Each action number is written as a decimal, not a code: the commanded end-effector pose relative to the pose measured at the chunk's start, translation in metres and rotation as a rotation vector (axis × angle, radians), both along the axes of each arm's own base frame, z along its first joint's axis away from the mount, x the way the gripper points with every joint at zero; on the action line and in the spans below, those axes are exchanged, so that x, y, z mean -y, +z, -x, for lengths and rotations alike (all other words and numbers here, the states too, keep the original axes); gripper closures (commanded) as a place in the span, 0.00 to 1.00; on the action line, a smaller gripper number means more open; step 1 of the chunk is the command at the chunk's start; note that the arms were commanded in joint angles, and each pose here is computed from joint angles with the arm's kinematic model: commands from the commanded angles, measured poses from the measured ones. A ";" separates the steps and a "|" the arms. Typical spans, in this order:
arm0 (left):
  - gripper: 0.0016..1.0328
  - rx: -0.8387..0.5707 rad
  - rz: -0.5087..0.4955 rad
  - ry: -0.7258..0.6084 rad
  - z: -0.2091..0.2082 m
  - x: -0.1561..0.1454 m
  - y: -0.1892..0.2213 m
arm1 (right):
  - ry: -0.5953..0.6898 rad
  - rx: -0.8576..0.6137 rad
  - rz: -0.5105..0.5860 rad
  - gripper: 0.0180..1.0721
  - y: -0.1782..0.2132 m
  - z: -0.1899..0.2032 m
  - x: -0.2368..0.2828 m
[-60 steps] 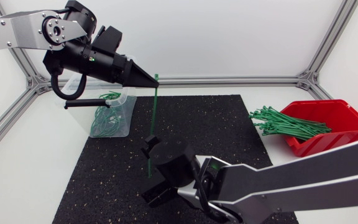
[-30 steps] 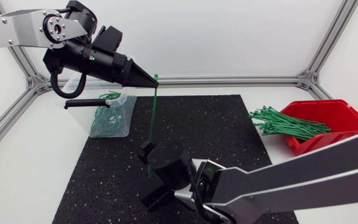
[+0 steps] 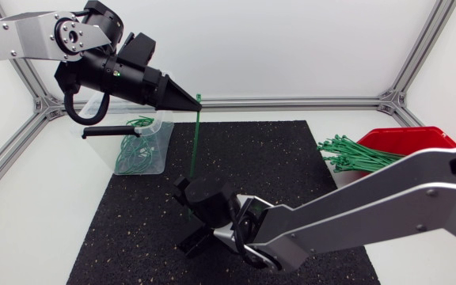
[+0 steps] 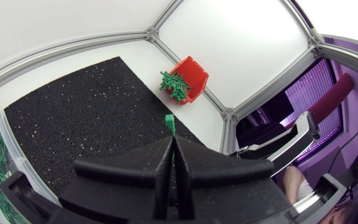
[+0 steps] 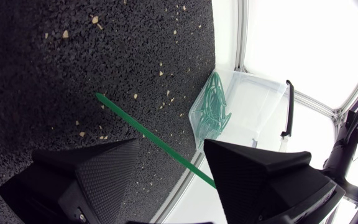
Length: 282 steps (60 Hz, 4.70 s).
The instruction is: Take a green cable tie from the red box, thread the tail through the head to close it, then place it in the transparent bin on the left.
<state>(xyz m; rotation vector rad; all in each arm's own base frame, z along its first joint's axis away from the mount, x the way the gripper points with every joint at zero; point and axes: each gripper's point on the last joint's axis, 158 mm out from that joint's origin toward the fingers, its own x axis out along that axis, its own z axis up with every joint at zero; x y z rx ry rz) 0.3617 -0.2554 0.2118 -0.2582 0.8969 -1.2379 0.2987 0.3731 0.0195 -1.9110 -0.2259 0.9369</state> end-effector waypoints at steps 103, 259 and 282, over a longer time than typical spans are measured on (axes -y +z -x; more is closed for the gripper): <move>0.97 -0.010 0.014 -0.026 0.001 0.001 -0.003 | 0.029 0.005 -0.035 0.95 0.002 0.006 -0.008; 0.97 0.120 0.181 0.119 0.021 -0.001 -0.008 | -0.776 -2.024 -0.704 0.95 0.170 0.056 0.045; 0.97 0.123 0.200 0.138 0.014 -0.001 -0.005 | -0.826 -2.106 -0.778 0.95 0.168 0.041 0.060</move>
